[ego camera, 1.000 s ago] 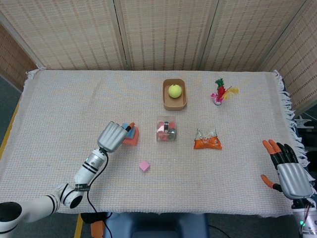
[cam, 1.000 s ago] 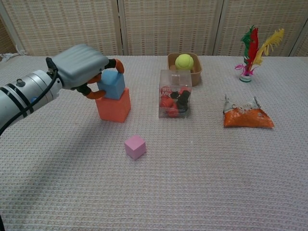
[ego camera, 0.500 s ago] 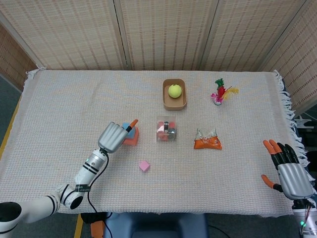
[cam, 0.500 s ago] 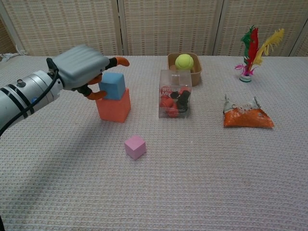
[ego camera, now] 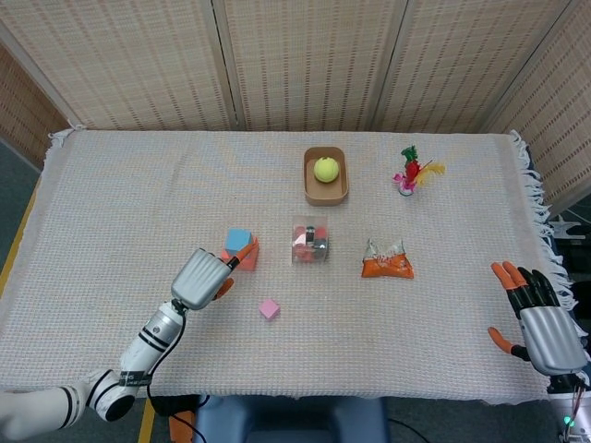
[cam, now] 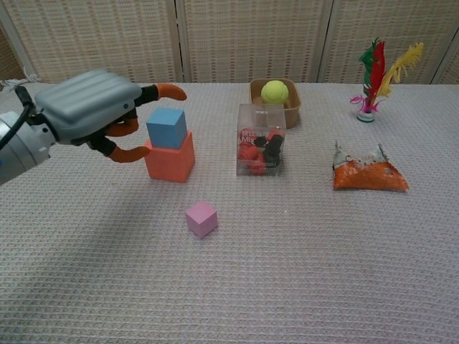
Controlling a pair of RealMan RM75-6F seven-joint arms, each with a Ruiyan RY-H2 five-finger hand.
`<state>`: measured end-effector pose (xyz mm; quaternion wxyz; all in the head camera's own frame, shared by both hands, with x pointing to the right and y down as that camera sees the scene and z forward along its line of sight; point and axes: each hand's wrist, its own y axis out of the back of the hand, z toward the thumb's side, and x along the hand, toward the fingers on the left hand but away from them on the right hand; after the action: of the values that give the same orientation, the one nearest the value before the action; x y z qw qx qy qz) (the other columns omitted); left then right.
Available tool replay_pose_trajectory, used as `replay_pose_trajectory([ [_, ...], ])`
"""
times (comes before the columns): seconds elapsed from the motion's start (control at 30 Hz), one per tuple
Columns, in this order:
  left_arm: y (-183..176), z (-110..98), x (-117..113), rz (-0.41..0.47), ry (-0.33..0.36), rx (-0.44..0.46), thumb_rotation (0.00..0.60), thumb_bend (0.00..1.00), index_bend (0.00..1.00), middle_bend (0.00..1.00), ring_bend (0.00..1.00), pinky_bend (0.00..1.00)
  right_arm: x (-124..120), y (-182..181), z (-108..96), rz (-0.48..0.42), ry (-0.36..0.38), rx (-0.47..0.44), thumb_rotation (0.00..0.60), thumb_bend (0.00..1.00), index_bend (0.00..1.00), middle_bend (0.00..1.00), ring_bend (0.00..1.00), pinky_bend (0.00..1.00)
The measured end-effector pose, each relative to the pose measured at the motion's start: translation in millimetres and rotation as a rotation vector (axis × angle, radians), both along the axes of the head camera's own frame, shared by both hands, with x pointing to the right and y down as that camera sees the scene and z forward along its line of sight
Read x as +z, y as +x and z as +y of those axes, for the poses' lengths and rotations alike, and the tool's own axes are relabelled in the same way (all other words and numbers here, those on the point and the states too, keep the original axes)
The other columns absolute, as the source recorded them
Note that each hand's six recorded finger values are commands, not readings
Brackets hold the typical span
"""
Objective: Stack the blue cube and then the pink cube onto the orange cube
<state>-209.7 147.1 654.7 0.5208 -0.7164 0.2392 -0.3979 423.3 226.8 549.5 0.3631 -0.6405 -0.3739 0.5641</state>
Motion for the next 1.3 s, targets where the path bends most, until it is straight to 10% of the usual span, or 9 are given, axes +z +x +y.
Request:
replay_pose_trajectory([
  [0.23, -38.5, 54.4, -4.3, -0.023, -0.098, 0.043, 0.6, 0.33, 0.15, 1.0, 1.0, 1.0, -0.9, -5.0, 4.4, -0.012, -0.006, -0.017, 0.6, 0.14, 0.0, 0.0, 0.0, 0.0],
  [0.57, -45.1, 79.7, 24.7, 0.024, -0.219, 0.005, 0.6, 0.33, 0.16, 1.0, 1.0, 1.0, 2.3, -9.1, 6.2, -0.018, -0.022, -0.027, 0.6, 0.14, 0.0, 0.0, 0.0, 0.0],
  [1.3, 30.6, 67.4, 57.0, -0.026, -0.214, 0.119, 0.6, 0.33, 0.2, 1.0, 1.0, 1.0, 1.5, -4.2, 4.1, -0.015, -0.036, -0.018, 0.6, 0.14, 0.0, 0.0, 0.0, 0.0],
])
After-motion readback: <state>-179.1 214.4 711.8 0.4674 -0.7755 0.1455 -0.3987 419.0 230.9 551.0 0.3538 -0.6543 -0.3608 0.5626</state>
